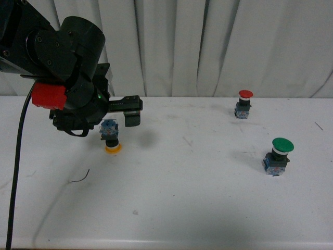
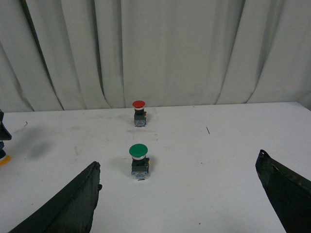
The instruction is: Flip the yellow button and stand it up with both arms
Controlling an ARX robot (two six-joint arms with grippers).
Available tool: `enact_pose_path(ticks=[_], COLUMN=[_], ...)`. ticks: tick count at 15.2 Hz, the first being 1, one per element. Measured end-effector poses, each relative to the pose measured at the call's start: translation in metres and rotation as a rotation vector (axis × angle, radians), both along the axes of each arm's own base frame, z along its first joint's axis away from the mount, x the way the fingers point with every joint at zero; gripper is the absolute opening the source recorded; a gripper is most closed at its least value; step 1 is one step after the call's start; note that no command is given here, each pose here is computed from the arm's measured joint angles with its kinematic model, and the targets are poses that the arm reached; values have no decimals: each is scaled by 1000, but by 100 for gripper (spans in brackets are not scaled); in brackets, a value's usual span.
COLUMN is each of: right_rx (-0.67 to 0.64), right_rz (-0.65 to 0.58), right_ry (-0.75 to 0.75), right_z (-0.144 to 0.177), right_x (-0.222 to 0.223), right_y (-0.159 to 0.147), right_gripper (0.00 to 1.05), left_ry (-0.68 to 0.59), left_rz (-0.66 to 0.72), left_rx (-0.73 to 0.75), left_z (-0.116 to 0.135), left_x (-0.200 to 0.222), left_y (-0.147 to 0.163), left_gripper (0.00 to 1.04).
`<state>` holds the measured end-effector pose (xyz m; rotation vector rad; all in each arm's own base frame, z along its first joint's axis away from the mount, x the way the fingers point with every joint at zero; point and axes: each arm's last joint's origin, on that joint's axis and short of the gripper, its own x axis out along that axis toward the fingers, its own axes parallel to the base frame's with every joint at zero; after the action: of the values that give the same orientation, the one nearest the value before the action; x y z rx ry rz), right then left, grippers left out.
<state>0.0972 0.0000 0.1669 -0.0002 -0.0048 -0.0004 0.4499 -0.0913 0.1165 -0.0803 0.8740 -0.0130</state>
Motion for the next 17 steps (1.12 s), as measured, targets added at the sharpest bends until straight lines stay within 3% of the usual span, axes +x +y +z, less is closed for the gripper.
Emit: enact_pose_path(ticks=[3,4,6,8,12,13,14,17], right_rx=[0,0,0,0,0,0,0,0], right_rz=[0,0,0,0,0,0,0,0], right_ry=[0,0,0,0,0,0,0,0], right_z=[0,0,0,0,0,0,0,0], right_x=[0,0,0,0,0,0,0,0], right_y=[0,0,0,0,0,0,0,0], right_gripper=[98,98,98,98,98,98,98,98], left_ry=[-24,-17,3,16,13,1,-184,-305], left_rz=[-2,-6,-18,-25,-38,-51,-151,-276], left_rx=[34,39,51,53,48,29,-135,-354], left_z=[0,-1,-3,-6,-4,3,71,114], left_x=[2,1,0,0,-1,-5,-38,-85], left_y=[2,2,2,-1,-5,-5,-3,-1], left_gripper=[98,92,58,36,33,33,33,33])
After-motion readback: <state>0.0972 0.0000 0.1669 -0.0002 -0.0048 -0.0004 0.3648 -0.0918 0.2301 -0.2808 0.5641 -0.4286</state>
